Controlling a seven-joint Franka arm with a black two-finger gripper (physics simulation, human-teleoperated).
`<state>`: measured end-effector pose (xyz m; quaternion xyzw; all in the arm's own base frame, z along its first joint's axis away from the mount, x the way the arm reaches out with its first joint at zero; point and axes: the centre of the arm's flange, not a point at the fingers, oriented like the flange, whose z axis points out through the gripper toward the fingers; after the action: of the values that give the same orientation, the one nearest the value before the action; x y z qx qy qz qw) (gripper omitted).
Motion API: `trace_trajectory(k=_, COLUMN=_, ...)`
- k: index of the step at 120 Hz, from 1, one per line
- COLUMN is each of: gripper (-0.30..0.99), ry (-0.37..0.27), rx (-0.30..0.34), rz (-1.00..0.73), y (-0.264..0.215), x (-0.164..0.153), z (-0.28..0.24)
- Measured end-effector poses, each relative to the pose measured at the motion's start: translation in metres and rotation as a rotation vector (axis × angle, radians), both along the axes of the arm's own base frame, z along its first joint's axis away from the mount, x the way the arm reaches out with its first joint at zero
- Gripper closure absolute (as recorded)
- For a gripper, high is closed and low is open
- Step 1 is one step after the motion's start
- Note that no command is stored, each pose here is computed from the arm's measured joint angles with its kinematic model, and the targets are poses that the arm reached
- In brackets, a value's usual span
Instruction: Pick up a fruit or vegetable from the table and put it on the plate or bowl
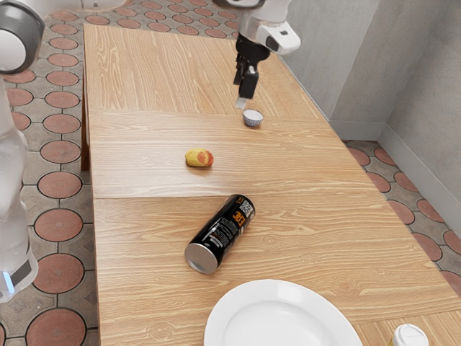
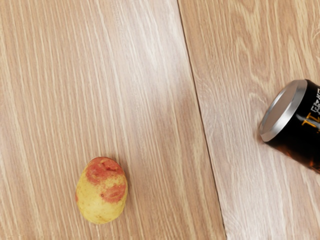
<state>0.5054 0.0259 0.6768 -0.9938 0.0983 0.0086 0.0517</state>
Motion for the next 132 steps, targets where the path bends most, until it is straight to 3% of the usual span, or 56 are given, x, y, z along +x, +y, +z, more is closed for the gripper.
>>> trace_trajectory(k=21, gripper=0.00, ry=0.065, rx=-0.017, rz=-0.022, y=0.033, x=-0.021, z=-0.053)
trace_trajectory(k=46, gripper=0.00, ry=0.068, rx=-0.035, rz=-0.059, y=0.054, x=-0.040, z=-0.088)
trace_trajectory(k=81, gripper=0.00, ry=0.051, rx=0.048, rz=-0.177, y=0.067, x=-0.047, z=-0.111)
trace_trajectory(k=132, gripper=0.00, ry=0.054, rx=0.025, rz=-0.223, y=0.102, x=-0.054, z=-0.154)
